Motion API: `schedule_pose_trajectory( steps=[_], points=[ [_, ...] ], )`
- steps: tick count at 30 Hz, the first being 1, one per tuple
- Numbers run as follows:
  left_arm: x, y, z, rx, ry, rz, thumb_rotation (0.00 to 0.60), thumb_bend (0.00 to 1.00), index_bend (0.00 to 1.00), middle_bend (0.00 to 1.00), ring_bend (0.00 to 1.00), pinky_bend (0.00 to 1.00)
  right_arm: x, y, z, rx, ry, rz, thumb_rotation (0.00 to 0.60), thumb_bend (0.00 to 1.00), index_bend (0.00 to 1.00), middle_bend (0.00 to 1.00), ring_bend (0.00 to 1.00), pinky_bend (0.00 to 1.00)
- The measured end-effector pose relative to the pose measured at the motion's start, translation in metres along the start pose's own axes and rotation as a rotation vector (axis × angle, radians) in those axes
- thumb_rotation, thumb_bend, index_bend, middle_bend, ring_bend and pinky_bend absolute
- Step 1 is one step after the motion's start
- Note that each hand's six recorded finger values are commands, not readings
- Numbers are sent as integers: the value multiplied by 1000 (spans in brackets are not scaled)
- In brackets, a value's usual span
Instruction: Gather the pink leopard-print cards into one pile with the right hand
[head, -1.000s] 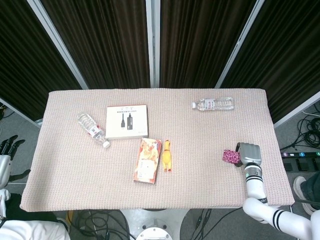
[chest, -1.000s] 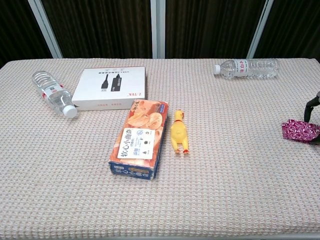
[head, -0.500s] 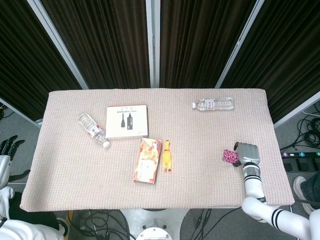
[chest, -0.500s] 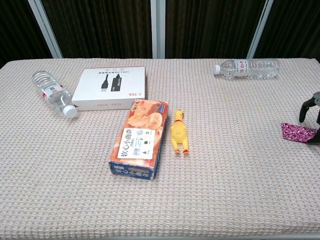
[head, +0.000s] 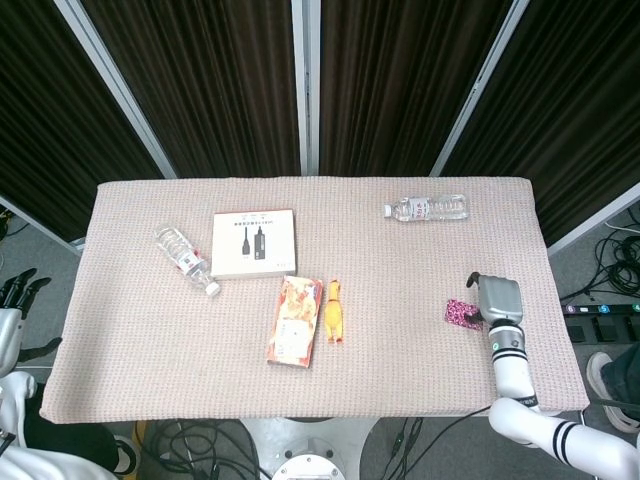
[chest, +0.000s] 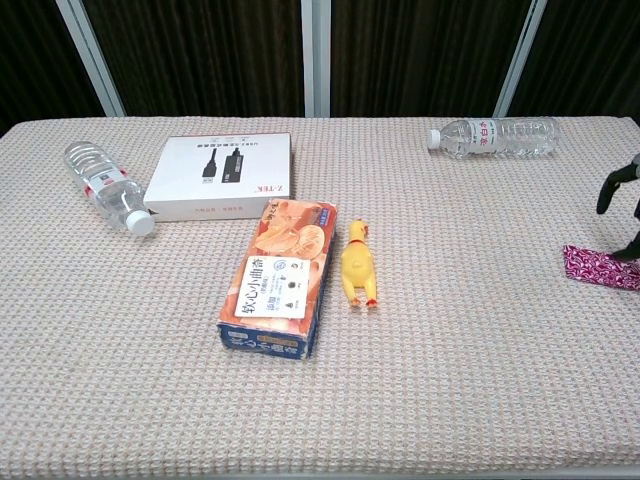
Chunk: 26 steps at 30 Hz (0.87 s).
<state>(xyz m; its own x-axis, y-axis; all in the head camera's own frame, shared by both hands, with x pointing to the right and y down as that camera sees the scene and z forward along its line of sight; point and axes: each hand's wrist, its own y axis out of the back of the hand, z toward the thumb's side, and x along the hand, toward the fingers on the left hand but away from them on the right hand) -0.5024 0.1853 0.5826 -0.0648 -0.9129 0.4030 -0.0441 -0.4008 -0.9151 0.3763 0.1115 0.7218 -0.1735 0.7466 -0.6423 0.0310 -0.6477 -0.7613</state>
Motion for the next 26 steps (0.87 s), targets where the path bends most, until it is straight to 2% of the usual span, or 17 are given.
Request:
schedule_pose_trajectory(
  steps=[1, 2, 3, 4, 5, 6, 7, 8, 9, 10, 12, 19, 22, 26],
  points=[
    [0, 0, 1, 1, -1, 0, 600, 0, 217, 185, 133, 302, 2, 7, 0, -12, 10, -33, 528, 0, 416, 993, 924, 930],
    [0, 0, 1, 2, -2, 0, 600, 0, 217, 185, 133, 303, 3, 15, 0, -24, 22, -69, 441, 0, 419, 946, 847, 868],
    [0, 0, 2, 2, -3, 0, 600, 0, 217, 185, 133, 303, 6, 26, -1, -38, 40, -118, 323, 0, 416, 833, 706, 764],
    [0, 0, 2, 3, -3, 0, 600, 0, 217, 185, 133, 302, 9, 34, -2, -46, 55, -154, 264, 0, 406, 735, 599, 675],
    [0, 0, 2, 3, -3, 0, 600, 0, 217, 185, 133, 303, 11, 42, -5, -50, 71, -189, 184, 0, 369, 573, 427, 512],
    [0, -1, 3, 4, -4, 0, 600, 0, 217, 185, 133, 302, 16, 53, -10, -48, 89, -231, 124, 0, 304, 421, 268, 339],
    [1, -1, 3, 5, -4, -1, 600, 0, 217, 185, 133, 303, 20, 60, -16, -41, 100, -257, 82, 0, 236, 309, 160, 203],
    [1, -1, 3, 6, -4, -2, 600, 0, 217, 185, 133, 303, 23, 66, -23, -29, 106, -275, 42, 0, 155, 199, 72, 90],
    [2, -2, 4, 6, -4, -1, 600, 0, 217, 185, 133, 302, 28, 72, -34, -6, 104, -287, 17, 0, 89, 115, 23, 30],
    [3, -2, 4, 6, -4, 1, 600, 0, 217, 185, 133, 302, 33, 76, -43, 16, 95, -290, 4, 0, 42, 53, 2, 2],
    [4, -1, 4, 4, -3, 6, 600, 0, 217, 185, 133, 302, 41, 81, -62, 67, 64, -295, 0, 0, 5, 7, 0, 0],
    [7, 1, 8, 7, -10, 12, 600, 0, 217, 185, 133, 302, 78, 78, -102, 142, 16, -361, 0, 0, 0, 0, 0, 0],
    [8, 3, 10, 7, -14, 20, 600, 0, 217, 185, 133, 302, 90, 73, -118, 145, -6, -355, 0, 0, 0, 0, 0, 0],
    [9, 5, 13, 12, -16, 26, 600, 0, 217, 185, 133, 302, 93, 71, -126, 146, -14, -337, 0, 0, 0, 0, 0, 0]
  ],
)
